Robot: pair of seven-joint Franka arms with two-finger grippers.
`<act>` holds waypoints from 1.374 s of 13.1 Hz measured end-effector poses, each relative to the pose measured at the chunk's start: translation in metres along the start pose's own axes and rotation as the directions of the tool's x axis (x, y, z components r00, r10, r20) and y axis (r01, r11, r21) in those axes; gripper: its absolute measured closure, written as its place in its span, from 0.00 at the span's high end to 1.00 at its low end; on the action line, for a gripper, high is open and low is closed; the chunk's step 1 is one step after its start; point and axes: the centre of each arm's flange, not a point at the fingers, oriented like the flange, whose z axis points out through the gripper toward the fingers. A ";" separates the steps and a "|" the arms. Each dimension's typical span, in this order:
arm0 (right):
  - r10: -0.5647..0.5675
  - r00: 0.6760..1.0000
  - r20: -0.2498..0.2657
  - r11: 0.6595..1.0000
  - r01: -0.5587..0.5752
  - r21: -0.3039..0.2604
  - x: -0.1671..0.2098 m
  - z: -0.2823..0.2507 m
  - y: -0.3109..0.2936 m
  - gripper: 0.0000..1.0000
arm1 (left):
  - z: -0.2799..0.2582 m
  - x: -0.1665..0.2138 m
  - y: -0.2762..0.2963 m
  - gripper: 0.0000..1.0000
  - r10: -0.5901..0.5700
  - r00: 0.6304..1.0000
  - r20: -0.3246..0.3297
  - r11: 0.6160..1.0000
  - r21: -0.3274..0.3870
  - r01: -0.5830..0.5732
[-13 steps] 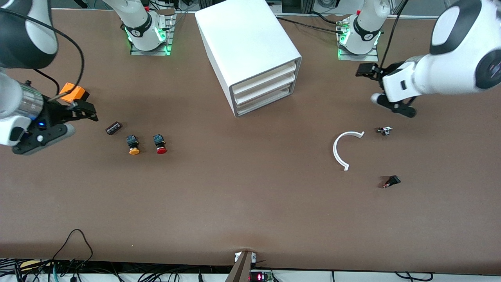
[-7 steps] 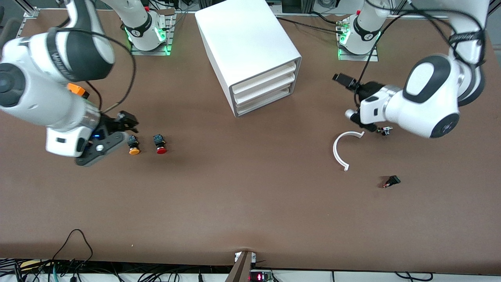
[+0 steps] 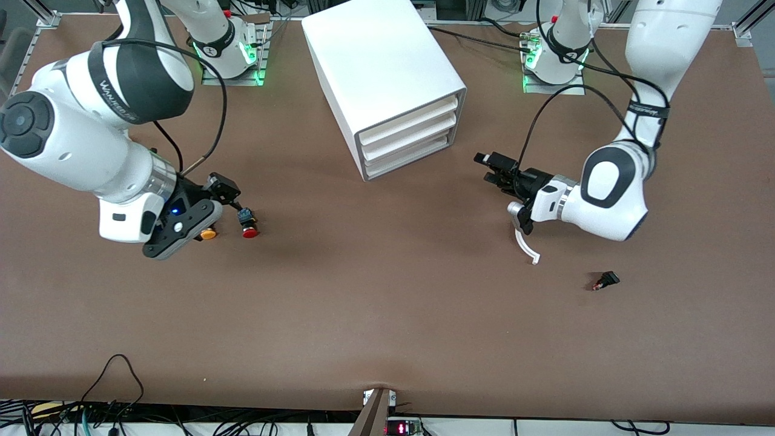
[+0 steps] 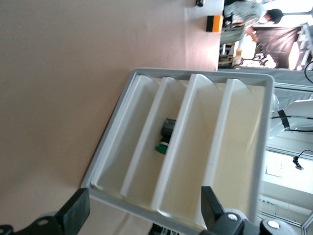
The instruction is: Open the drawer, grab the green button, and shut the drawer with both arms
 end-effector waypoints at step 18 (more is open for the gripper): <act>-0.410 0.912 -0.029 0.912 0.409 -0.021 0.033 0.002 -0.075 1.00 | 0.169 -0.047 -0.080 0.34 0.144 0.961 -0.235 0.959 -0.205 -0.193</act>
